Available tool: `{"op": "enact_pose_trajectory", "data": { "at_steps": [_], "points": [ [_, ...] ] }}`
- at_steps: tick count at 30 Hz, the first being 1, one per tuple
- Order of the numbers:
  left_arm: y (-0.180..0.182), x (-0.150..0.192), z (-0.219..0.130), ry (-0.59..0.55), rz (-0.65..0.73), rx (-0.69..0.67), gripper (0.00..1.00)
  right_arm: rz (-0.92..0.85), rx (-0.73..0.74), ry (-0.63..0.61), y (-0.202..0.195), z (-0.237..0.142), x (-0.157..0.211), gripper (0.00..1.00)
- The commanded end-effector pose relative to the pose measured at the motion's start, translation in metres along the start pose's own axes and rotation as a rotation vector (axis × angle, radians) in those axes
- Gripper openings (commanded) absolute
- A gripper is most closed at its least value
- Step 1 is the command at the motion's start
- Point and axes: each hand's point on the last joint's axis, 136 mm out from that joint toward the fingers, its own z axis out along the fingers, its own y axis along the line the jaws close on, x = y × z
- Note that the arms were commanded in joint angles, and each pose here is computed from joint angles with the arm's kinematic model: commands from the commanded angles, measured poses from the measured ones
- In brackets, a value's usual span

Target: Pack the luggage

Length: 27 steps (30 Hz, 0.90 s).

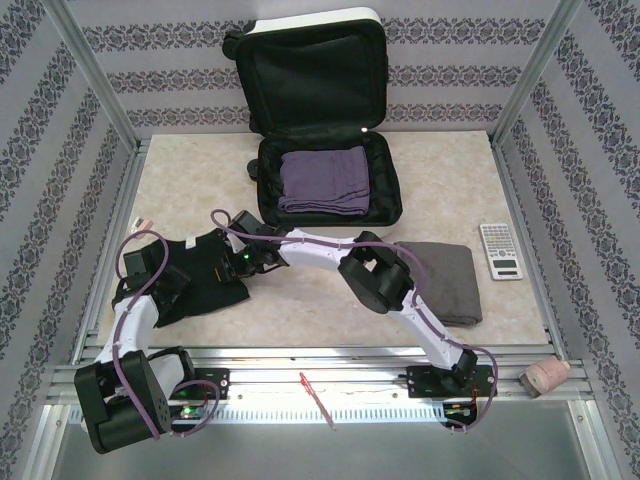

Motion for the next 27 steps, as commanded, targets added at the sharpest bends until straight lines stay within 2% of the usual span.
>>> {"op": "enact_pose_trajectory", "data": {
  "at_steps": [1,4,8,15,22,27],
  "points": [
    [-0.01,-0.003,-0.002,-0.007,0.007,0.042,0.68,-0.038,-0.046,0.005,0.011,-0.005,-0.005,0.14],
    [-0.013,-0.006,-0.007,-0.016,0.005,0.051,0.68,-0.085,-0.067,-0.022,0.018,-0.021,-0.016,0.05],
    [-0.026,-0.014,-0.018,-0.043,-0.001,0.106,0.71,-0.155,-0.063,-0.045,0.023,-0.045,-0.032,0.0],
    [-0.041,-0.023,-0.032,-0.019,0.056,0.124,0.72,-0.226,-0.019,-0.017,0.009,-0.065,-0.051,0.0],
    [-0.029,-0.012,-0.026,0.033,0.055,0.067,0.76,-0.232,-0.003,0.023,-0.01,-0.065,-0.058,0.0],
    [-0.024,-0.013,-0.02,0.023,0.064,0.04,0.79,-0.237,-0.008,0.032,-0.013,-0.066,-0.057,0.0]
  ]
}}
